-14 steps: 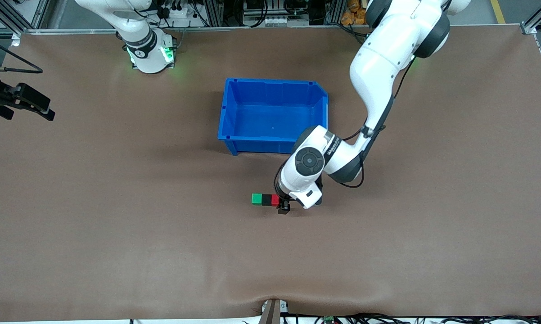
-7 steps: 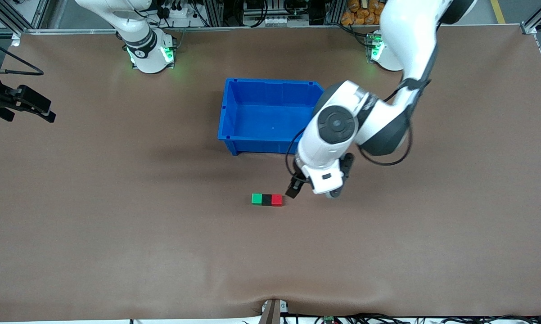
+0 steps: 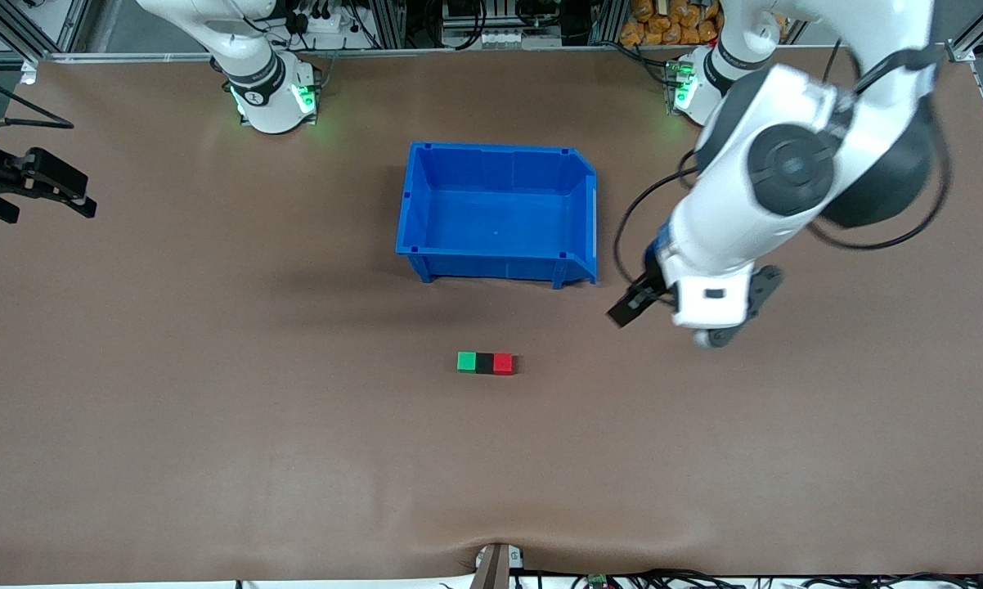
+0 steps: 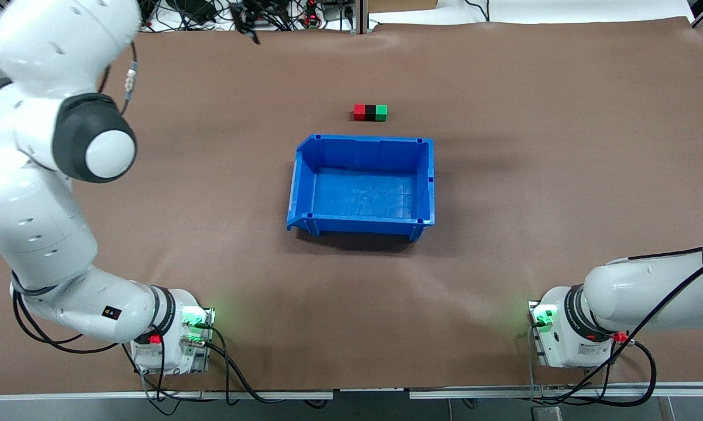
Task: Attach green and red cubes to black cube
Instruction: 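Open the left gripper and lift it away from the cubes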
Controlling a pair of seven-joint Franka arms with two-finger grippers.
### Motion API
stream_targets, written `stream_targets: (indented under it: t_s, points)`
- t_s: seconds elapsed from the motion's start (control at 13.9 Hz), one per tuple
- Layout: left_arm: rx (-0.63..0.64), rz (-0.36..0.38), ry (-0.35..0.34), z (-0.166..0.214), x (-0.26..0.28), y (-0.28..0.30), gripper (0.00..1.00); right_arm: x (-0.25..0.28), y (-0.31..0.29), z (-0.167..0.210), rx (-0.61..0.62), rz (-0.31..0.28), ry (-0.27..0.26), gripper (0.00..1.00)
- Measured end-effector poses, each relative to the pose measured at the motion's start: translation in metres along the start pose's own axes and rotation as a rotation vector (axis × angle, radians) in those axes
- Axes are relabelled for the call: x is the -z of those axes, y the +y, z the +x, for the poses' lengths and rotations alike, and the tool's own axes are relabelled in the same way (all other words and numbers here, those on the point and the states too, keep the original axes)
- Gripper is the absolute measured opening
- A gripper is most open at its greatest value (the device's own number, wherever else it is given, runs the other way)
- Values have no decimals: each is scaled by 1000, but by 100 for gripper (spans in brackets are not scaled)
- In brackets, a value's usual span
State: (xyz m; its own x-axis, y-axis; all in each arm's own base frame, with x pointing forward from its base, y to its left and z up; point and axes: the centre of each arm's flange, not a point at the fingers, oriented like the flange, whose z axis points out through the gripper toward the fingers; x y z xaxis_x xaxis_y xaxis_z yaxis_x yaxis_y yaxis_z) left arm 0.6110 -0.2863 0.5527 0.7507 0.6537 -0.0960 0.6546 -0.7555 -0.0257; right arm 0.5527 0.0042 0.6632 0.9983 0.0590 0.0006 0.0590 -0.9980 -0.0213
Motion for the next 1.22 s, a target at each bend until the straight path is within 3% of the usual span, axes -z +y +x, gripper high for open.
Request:
stream_targets:
  t_s: [0.43, 1.22]
  points:
    - [-240, 8, 54, 25, 79, -77, 100, 0, 0, 0, -1, 0, -3, 100]
    - [-606, 45, 56, 61, 104, -183, 100, -1, 1, 0, -3, 0, -4, 100]
